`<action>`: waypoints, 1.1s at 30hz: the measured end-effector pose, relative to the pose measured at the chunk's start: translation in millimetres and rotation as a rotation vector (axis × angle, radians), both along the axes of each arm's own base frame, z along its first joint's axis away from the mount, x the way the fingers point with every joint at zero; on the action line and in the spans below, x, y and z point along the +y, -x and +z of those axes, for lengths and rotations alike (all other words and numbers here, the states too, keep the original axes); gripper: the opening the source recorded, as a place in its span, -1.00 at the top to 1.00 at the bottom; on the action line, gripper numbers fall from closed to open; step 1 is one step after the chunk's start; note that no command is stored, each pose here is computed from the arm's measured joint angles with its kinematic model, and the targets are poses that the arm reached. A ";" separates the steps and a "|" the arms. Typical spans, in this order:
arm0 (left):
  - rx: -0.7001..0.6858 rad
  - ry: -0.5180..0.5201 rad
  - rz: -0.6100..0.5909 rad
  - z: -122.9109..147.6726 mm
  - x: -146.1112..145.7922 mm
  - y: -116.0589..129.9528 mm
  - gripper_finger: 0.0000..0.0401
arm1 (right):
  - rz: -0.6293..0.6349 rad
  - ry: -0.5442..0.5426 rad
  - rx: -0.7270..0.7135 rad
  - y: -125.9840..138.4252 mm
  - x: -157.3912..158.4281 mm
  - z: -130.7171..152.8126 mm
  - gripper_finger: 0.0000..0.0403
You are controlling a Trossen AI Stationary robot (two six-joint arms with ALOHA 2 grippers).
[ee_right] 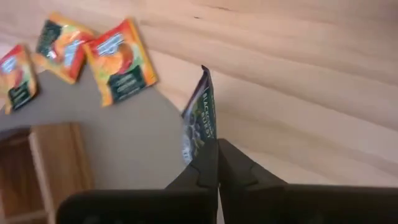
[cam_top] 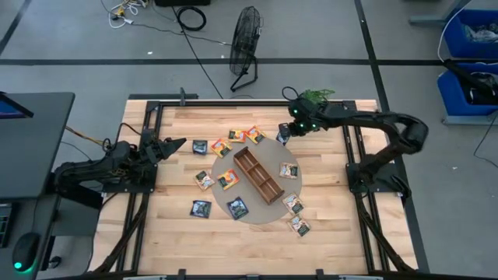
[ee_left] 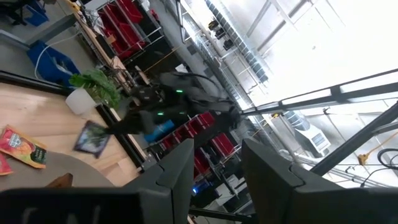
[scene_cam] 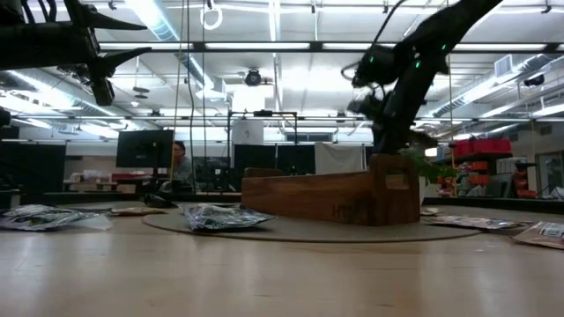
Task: Pick & Place Tea
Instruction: Put the purple tea bag into the right section of the wooden organizer
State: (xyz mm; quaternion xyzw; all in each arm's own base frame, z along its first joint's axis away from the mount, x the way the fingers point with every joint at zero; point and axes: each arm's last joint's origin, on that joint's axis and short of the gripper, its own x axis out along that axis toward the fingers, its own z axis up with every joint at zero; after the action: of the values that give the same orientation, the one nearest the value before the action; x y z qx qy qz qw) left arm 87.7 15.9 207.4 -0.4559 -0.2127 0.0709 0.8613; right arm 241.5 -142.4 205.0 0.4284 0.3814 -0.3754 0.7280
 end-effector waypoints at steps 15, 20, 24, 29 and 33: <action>0.008 -0.050 0.017 0.9 0.1 0.3 0.30 | 0.036 0.154 -0.091 19.6 88.3 60.3 1.00; 0.004 -0.042 0.017 1.0 0.1 0.4 0.30 | 0.089 0.159 -0.114 16.2 118.5 62.0 1.00; 0.003 -0.034 0.039 1.0 0.8 0.6 0.30 | 0.087 0.166 -0.144 15.1 142.9 62.6 1.00; 0.005 -0.039 0.041 1.0 0.8 0.6 0.30 | 0.047 0.201 -0.196 15.9 164.3 64.3 1.00; 0.005 -0.039 0.041 1.0 0.8 0.6 0.30 | 0.015 0.238 -0.250 14.4 179.7 71.5 1.00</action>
State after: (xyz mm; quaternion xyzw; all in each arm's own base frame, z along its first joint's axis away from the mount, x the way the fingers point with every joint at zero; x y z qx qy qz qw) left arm 87.1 16.6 208.4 -0.4342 -0.2212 0.0855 0.8690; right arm 227.1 37.4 276.6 0.3800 0.2440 -0.3563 0.8180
